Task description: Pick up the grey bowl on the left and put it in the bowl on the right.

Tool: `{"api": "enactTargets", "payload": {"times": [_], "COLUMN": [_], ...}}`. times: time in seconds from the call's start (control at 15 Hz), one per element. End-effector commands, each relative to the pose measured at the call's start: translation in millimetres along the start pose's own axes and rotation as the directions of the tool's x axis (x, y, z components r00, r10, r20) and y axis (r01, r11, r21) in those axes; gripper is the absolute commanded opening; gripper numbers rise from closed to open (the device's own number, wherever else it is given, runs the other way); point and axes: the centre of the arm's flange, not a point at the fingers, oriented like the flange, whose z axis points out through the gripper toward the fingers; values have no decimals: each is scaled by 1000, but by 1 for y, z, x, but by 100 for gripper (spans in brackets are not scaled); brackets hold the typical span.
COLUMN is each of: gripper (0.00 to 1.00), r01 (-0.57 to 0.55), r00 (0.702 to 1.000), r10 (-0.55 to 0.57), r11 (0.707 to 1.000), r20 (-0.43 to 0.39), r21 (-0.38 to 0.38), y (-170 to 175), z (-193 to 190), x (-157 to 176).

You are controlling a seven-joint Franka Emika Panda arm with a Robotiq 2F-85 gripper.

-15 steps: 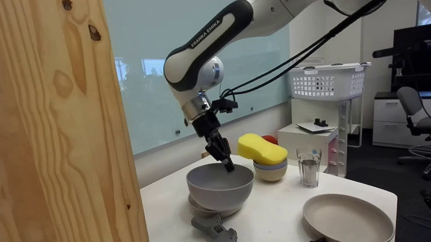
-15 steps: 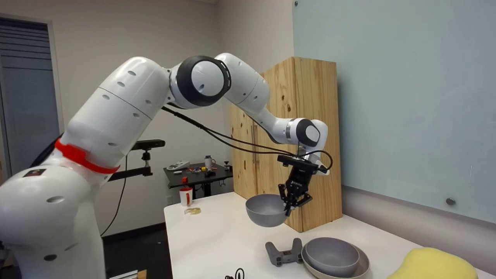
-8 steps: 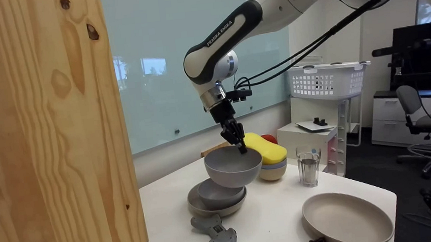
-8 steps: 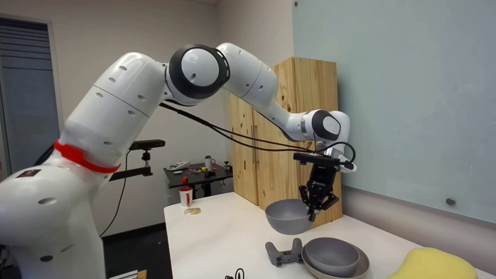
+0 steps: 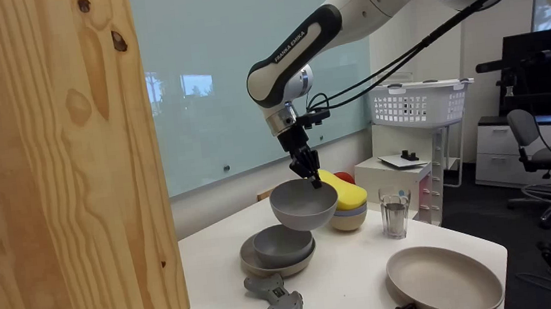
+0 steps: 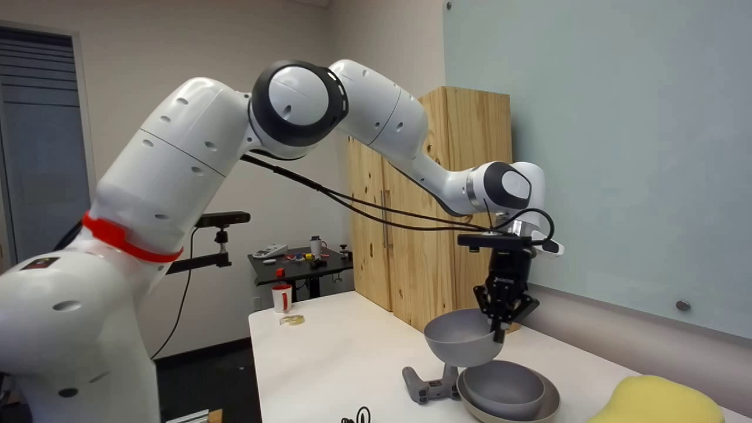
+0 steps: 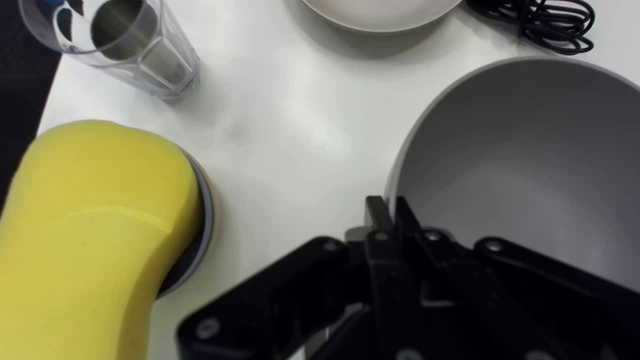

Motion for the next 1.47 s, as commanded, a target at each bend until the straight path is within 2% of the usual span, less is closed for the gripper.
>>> {"api": "enactTargets", "payload": {"times": [0.0, 0.4, 0.6, 1.07, 1.4], "gripper": [1, 1, 1, 1, 1], "r01": [-49, -73, -77, -55, -27], "r00": [999, 997, 994, 983, 982], "r10": [48, 71, 69, 39, 14], "r11": [997, 995, 993, 995, 998], "r20": [-13, -35, -90, -179, -191], "r21": [-58, -70, -86, -85, -64], "y": [11, 35, 41, 28, 12], "z": [15, 35, 33, 24, 35], "x": [13, 32, 44, 70, 90]}}
